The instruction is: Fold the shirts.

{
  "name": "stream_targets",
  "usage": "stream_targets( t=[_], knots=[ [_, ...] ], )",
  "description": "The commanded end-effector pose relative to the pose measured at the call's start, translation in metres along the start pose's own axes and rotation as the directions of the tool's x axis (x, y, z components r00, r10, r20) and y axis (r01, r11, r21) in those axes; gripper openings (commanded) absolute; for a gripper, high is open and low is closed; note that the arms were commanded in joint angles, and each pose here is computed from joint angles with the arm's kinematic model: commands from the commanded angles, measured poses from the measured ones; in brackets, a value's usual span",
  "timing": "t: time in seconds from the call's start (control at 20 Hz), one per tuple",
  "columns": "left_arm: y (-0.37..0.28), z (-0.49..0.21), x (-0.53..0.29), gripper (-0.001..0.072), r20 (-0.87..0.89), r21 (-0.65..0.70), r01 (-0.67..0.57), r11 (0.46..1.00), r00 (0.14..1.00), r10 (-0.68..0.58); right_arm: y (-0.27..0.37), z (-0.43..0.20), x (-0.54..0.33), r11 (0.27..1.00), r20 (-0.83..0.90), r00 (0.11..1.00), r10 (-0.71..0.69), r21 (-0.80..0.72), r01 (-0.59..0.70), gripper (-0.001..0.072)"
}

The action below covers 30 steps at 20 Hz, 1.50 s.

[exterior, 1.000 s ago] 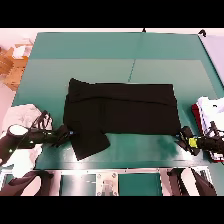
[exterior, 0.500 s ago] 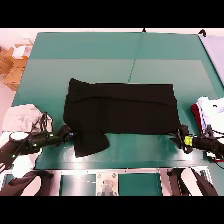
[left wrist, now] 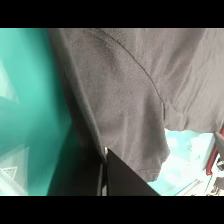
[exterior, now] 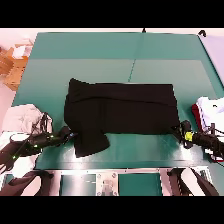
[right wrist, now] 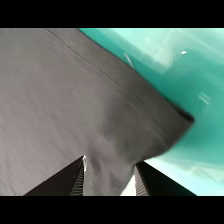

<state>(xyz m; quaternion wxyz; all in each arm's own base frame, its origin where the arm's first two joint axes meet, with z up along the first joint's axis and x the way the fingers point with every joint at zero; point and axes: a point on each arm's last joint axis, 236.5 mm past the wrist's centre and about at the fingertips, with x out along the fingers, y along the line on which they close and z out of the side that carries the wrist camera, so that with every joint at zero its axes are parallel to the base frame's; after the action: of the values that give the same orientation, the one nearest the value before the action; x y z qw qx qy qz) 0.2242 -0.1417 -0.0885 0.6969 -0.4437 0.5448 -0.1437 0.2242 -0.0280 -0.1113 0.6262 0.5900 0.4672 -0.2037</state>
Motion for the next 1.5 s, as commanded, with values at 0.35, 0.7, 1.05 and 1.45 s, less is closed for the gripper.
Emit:
stream_targets(
  t=[0.35, 0.7, 1.05, 1.45],
  knots=[
    [0.001, 0.003, 0.0, 0.0021, 0.014, 0.009, -0.005, 1.0, 1.0, 0.004, 0.004, -0.004, 0.024, 0.996, -0.031, 0.999, -0.019, -0.089, 0.016, 0.0014],
    [-0.049, 0.015, -0.014, 0.0019, -0.025, 0.133, 0.097, 0.986, 0.995, -0.094, 0.007, -0.008, -0.001, 0.951, -0.108, 0.986, -0.128, -0.294, 0.092, 0.0012],
    [-0.129, 0.037, -0.067, 0.0018, -0.041, 0.323, 0.109, 0.94, 0.994, -0.101, 0.007, 0.007, -0.052, 0.889, -0.087, 0.946, -0.311, -0.38, 0.257, 0.0012],
    [-0.19, 0.105, -0.094, 0.0018, 0.131, 0.375, 0.117, 0.92, 0.975, -0.177, 0.133, 0.041, -0.063, 0.889, 0.022, 1.0, -0.019, -0.457, 0.027, 0.0013]
  ],
)
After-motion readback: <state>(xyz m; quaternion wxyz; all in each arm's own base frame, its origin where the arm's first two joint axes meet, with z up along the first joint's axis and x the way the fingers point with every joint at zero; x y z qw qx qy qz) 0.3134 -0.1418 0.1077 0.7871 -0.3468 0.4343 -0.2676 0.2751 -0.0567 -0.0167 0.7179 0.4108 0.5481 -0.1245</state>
